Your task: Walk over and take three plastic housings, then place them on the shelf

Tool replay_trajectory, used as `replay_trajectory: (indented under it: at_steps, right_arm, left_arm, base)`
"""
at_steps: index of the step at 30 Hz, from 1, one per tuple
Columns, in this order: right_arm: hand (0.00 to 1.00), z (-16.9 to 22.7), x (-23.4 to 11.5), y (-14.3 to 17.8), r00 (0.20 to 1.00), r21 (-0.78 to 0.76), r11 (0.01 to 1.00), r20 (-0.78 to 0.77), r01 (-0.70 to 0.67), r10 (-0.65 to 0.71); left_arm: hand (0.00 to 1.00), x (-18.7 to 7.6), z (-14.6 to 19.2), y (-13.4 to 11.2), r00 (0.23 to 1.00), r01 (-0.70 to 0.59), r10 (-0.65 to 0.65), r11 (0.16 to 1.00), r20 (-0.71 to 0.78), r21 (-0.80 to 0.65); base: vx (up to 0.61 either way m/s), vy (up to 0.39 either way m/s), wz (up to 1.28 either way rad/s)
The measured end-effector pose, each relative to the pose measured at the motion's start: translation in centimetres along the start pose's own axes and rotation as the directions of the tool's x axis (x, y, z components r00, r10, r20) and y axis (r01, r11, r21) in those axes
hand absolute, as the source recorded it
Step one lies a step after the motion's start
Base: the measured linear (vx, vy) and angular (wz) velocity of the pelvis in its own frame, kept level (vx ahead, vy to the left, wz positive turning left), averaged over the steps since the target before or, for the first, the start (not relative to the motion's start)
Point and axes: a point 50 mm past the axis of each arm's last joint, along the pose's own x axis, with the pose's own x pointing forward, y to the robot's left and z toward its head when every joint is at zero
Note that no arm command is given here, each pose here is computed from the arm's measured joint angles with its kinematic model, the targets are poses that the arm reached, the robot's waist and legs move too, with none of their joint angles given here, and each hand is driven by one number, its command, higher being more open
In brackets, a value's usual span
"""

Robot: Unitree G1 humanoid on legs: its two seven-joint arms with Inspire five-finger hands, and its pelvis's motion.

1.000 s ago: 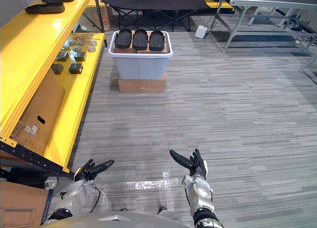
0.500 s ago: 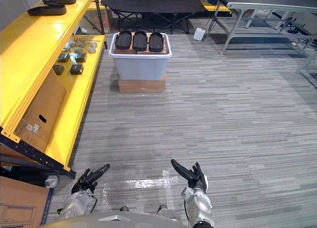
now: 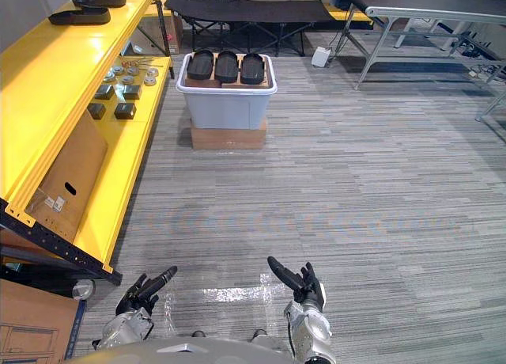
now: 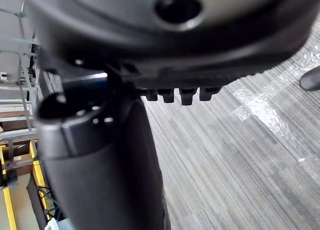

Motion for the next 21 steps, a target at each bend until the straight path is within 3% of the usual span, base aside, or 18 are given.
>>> replay_trajectory:
  at_steps: [5, 12, 21]
  right_arm:
    - [1.0, 0.1, -0.2, 0.0, 1.0, 0.009, 1.0, 0.006, 0.011, -0.011]
    - [1.0, -1.8, -1.2, -0.7, 0.999, -0.003, 1.0, -0.041, 0.005, -0.005]
    - [1.0, -2.6, -2.0, -1.1, 0.999, -0.003, 1.0, -0.047, 0.004, -0.005]
  left_arm:
    - [1.0, -0.1, -0.2, -1.6, 0.999, 0.053, -0.053, 0.998, -0.001, 0.025]
    - [1.0, -0.1, 0.2, -2.2, 0.998, 0.063, -0.063, 0.997, 0.018, 0.044]
    - [1.0, -0.1, 0.7, -2.8, 0.996, 0.087, -0.088, 0.996, 0.036, 0.026]
  base:
    - [0.01, 0.071, 0.09]
    - [0.18, 0.035, 0.21]
    - [0.38, -0.231, 0.07]
